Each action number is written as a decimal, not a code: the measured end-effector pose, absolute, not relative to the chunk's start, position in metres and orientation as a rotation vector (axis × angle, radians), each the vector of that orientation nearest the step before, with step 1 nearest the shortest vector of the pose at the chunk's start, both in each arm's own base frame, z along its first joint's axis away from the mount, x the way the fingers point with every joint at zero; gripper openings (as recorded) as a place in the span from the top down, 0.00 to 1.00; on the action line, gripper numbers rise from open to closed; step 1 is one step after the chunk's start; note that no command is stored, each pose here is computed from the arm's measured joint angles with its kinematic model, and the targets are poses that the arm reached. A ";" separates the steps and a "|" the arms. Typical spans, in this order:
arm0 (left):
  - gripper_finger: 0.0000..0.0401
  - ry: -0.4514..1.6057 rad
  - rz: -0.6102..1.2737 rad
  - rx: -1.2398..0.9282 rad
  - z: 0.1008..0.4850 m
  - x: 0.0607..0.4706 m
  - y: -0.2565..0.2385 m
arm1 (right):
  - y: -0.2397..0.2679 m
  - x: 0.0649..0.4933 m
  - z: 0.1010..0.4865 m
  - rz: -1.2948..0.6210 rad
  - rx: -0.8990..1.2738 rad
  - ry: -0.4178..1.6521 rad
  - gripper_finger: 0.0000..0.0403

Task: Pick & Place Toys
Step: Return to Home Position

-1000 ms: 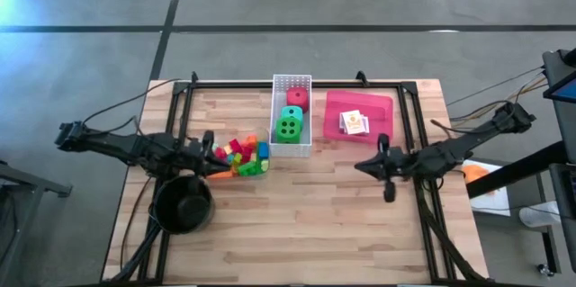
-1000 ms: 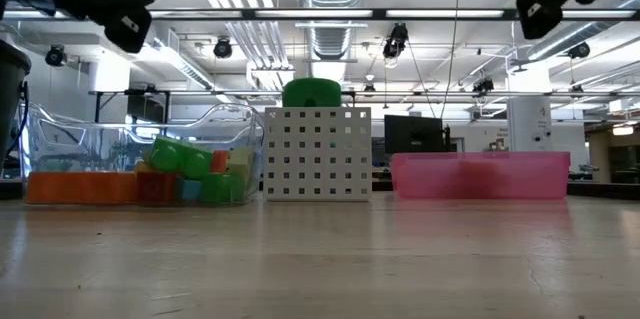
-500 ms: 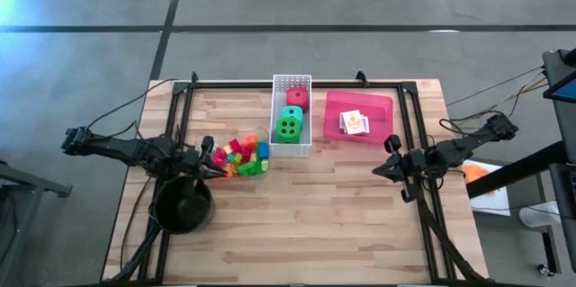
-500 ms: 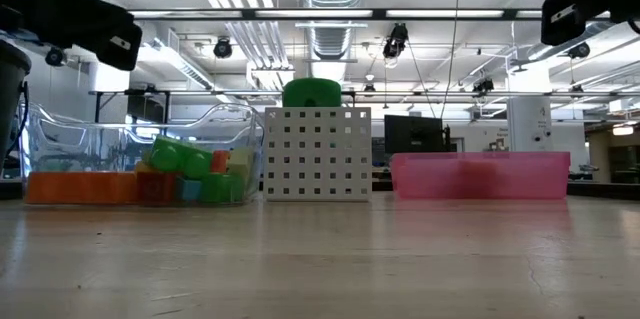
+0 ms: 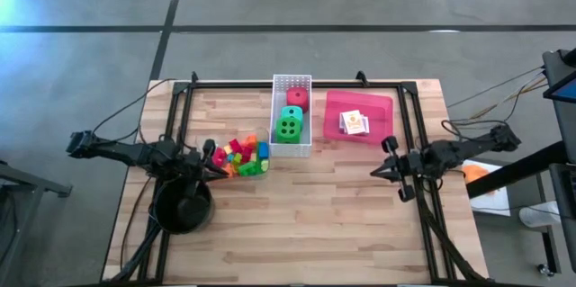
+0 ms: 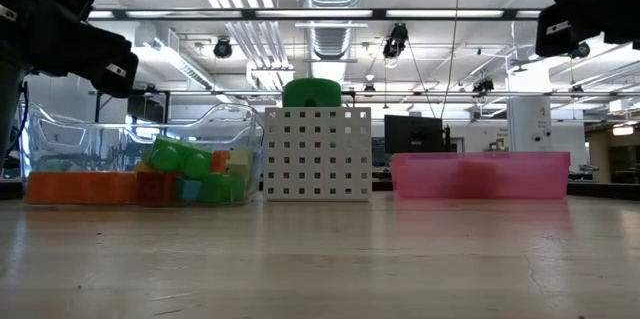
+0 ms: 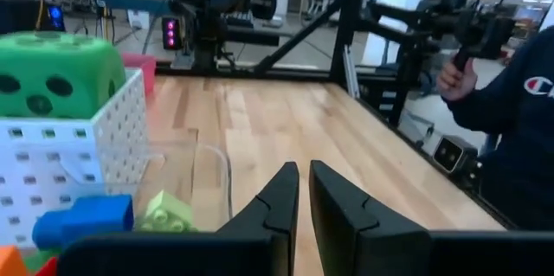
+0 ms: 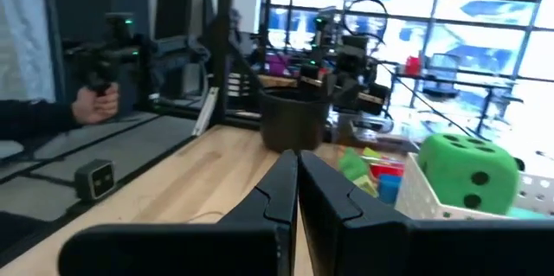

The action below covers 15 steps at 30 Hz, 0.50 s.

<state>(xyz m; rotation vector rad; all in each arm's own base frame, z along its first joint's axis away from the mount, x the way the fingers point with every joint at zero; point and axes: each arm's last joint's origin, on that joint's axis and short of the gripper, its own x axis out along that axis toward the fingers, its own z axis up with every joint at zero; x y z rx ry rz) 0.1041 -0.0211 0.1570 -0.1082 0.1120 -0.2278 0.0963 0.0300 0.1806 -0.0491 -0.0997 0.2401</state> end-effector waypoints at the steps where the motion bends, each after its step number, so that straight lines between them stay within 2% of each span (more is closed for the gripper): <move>1: 0.91 0.104 -0.229 -0.099 0.158 0.104 -0.021 | 0.029 0.097 0.181 0.246 -0.052 -0.100 0.98; 15: 0.91 0.076 -0.184 -0.072 0.160 0.104 -0.020 | 0.009 0.101 0.167 0.321 -0.016 0.002 0.98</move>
